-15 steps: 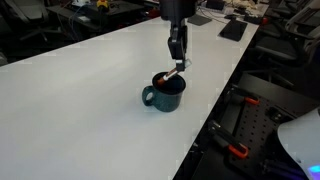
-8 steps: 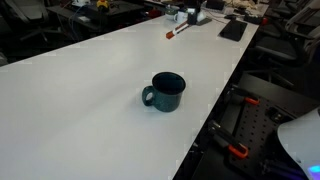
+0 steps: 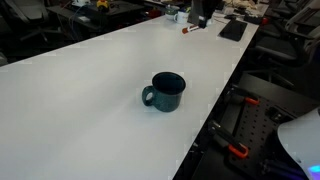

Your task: Remove the marker from the mug

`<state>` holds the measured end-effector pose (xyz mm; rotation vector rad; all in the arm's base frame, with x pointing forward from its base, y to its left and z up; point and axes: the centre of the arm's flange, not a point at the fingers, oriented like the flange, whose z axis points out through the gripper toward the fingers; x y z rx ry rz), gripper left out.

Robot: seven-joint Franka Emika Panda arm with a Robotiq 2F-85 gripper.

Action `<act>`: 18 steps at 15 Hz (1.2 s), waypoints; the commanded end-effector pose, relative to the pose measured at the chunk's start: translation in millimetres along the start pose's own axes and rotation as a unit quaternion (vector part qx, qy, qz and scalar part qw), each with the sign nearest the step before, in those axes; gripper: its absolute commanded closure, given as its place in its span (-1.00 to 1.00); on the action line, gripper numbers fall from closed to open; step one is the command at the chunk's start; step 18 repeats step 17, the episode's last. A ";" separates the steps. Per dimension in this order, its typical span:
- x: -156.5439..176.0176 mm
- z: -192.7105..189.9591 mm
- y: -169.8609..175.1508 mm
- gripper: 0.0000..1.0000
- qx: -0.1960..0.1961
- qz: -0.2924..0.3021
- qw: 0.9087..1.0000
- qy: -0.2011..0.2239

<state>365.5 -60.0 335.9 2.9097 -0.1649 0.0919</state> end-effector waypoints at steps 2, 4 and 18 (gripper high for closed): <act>9.5 63.2 -14.6 0.90 0.007 0.023 0.999 0.025; 13.8 84.4 -22.4 0.90 0.019 0.021 0.999 0.023; 6.2 171.4 -45.0 0.58 0.058 0.010 0.997 -0.044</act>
